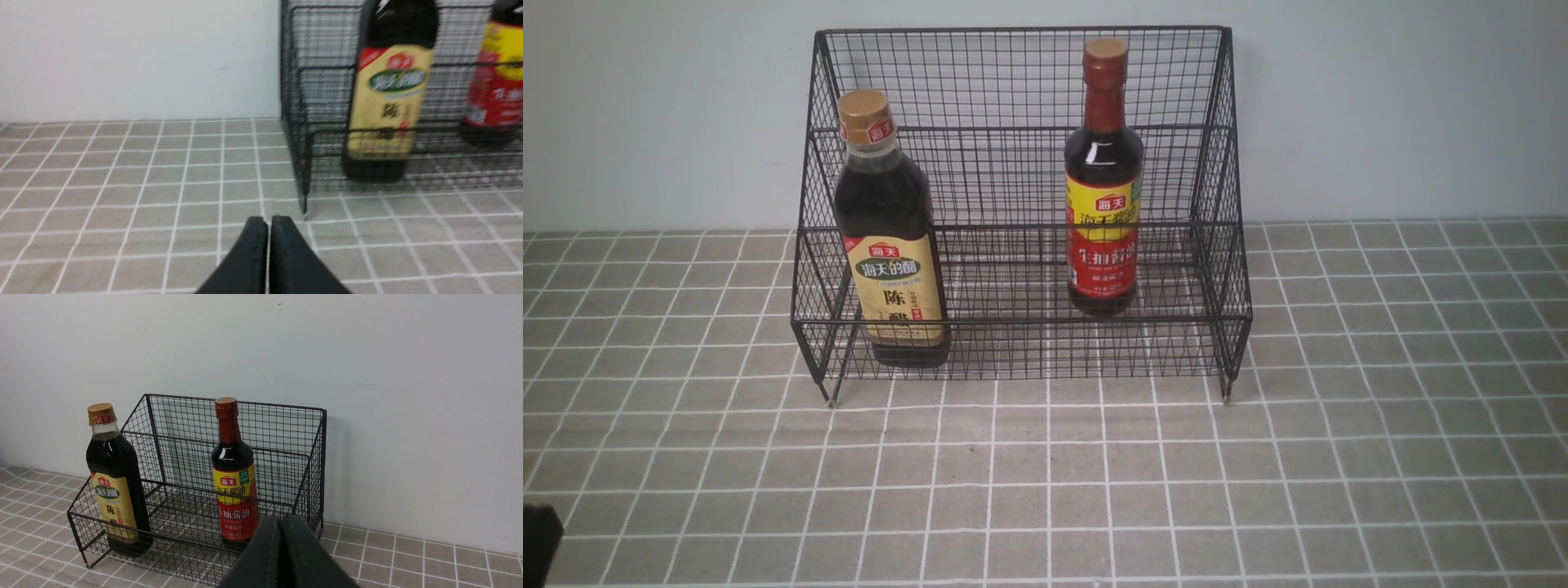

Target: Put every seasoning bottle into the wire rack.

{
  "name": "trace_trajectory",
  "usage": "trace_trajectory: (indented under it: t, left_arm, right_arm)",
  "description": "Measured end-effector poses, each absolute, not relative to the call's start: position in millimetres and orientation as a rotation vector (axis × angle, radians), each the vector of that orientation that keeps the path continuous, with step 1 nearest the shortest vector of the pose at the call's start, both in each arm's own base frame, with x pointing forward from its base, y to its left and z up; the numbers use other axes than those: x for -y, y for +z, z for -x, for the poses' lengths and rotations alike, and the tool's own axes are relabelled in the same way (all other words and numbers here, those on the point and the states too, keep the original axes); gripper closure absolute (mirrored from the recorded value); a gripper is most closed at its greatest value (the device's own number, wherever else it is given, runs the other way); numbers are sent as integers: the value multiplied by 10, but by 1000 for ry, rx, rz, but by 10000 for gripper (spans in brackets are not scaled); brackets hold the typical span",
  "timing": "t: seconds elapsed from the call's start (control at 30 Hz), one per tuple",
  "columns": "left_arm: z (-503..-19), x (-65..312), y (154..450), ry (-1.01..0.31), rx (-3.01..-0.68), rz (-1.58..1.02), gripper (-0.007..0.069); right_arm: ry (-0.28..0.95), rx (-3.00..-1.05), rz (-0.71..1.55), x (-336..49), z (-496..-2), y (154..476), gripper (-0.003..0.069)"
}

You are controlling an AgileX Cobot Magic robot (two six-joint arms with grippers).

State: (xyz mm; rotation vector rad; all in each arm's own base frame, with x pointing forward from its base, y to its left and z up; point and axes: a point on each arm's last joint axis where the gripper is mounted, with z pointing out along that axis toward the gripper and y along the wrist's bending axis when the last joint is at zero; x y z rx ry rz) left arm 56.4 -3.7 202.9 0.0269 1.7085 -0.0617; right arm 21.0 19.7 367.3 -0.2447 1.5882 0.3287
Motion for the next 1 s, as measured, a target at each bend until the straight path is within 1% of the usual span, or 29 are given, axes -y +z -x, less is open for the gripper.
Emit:
trace_trajectory:
  t: [0.1,0.33,1.0]
  left_arm:
    - [-557,29,1838,-42,-1735,-30,632]
    - [-528,22,1713,-10,-1865,-59,632]
    - [-527,22,1711,-8,-1868,-61,632]
  right_arm:
    - [329,-1590,245,-197,-210,3671,669]
    - [337,-1605,245,-202,-209,3656,669]
    - [338,-1636,255,-206,-206,3628,669]
